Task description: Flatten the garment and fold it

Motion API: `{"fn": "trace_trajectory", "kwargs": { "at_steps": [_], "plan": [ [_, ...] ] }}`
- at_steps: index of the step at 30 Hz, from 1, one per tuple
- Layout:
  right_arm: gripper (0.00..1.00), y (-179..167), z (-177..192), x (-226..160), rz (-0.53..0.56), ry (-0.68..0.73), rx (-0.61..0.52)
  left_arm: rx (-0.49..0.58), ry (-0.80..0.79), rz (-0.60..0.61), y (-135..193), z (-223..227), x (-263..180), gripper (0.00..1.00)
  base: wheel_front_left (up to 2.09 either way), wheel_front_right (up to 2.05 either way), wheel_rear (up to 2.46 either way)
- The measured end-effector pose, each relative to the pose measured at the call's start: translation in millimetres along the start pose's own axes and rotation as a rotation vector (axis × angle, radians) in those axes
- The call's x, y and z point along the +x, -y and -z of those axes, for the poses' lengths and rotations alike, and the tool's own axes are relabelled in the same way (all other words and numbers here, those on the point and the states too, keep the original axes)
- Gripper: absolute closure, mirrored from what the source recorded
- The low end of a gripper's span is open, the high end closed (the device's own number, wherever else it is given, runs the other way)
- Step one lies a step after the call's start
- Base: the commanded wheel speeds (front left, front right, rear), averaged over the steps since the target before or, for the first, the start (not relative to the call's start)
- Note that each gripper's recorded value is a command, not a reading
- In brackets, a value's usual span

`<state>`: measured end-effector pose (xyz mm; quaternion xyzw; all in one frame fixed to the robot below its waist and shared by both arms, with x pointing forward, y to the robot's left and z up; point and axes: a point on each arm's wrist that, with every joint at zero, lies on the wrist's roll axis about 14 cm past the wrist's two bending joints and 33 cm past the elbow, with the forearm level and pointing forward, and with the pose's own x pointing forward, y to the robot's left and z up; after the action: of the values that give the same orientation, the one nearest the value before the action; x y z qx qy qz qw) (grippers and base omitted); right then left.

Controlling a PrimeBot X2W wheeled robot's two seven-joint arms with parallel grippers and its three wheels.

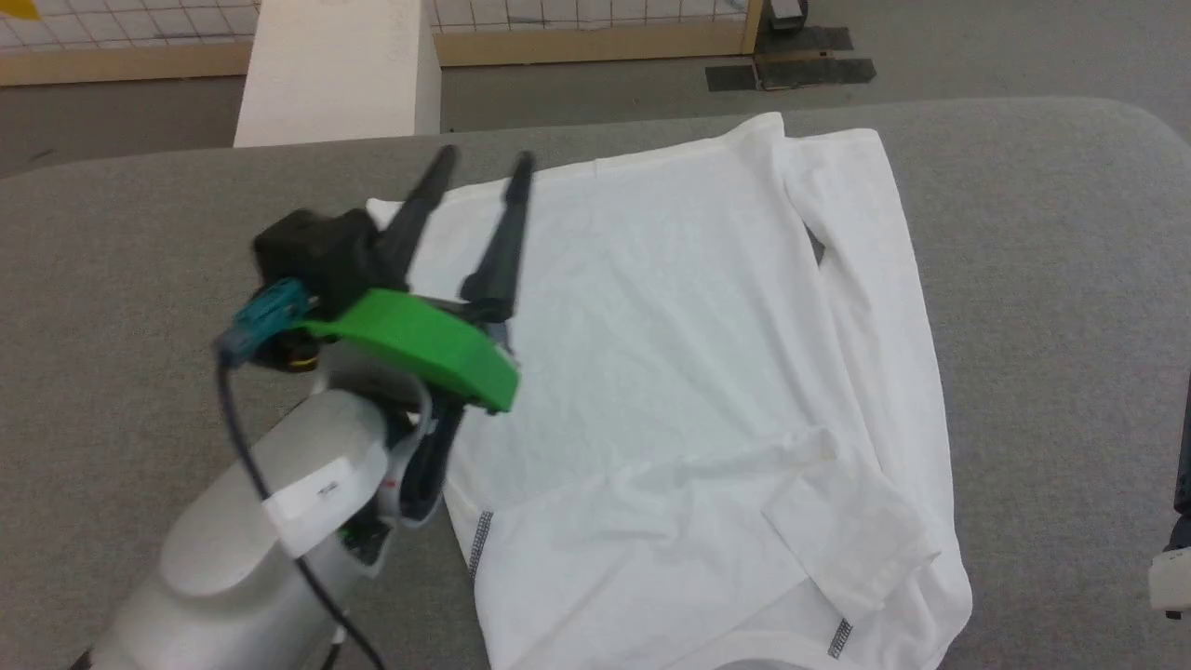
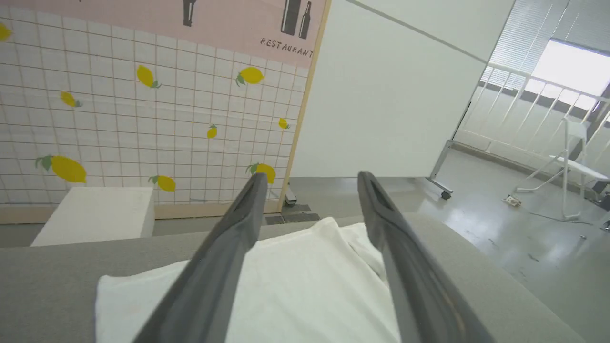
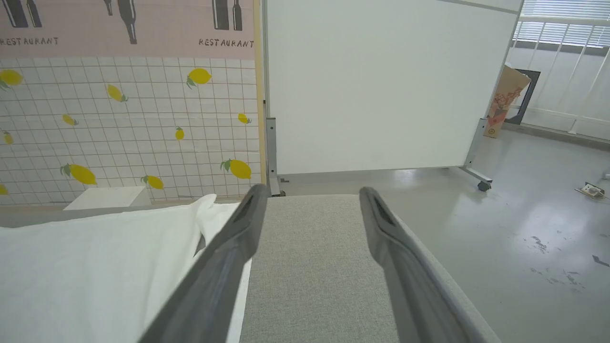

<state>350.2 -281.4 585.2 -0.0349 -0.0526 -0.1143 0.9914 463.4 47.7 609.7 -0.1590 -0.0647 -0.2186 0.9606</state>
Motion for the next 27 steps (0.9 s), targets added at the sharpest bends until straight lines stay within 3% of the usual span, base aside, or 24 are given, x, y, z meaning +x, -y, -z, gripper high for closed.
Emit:
{"fn": "trace_trajectory", "kwargs": {
  "at_steps": [5,12,20,27],
  "plan": [
    [0.00,-19.9,4.4,1.4,-0.061,-0.007,0.034,0.137,0.115,-0.243,-68.4,-38.4,-51.8,0.00,0.00,0.00,0.00],
    [0.00,-41.3,21.7,4.0,-0.119,-0.038,0.076,0.256,0.117,-0.443,-109.9,-36.9,-120.7,0.00,0.00,0.00,0.00],
    [0.00,-49.8,39.7,1.4,-0.142,-0.080,0.109,0.250,0.000,-0.498,-112.3,3.5,-175.6,0.00,0.00,0.00,0.00],
    [0.00,-55.6,49.3,7.3,-0.152,-0.099,0.125,0.250,-0.001,-0.478,-110.3,10.3,-177.5,0.00,0.00,0.00,0.00]
  ]
}}
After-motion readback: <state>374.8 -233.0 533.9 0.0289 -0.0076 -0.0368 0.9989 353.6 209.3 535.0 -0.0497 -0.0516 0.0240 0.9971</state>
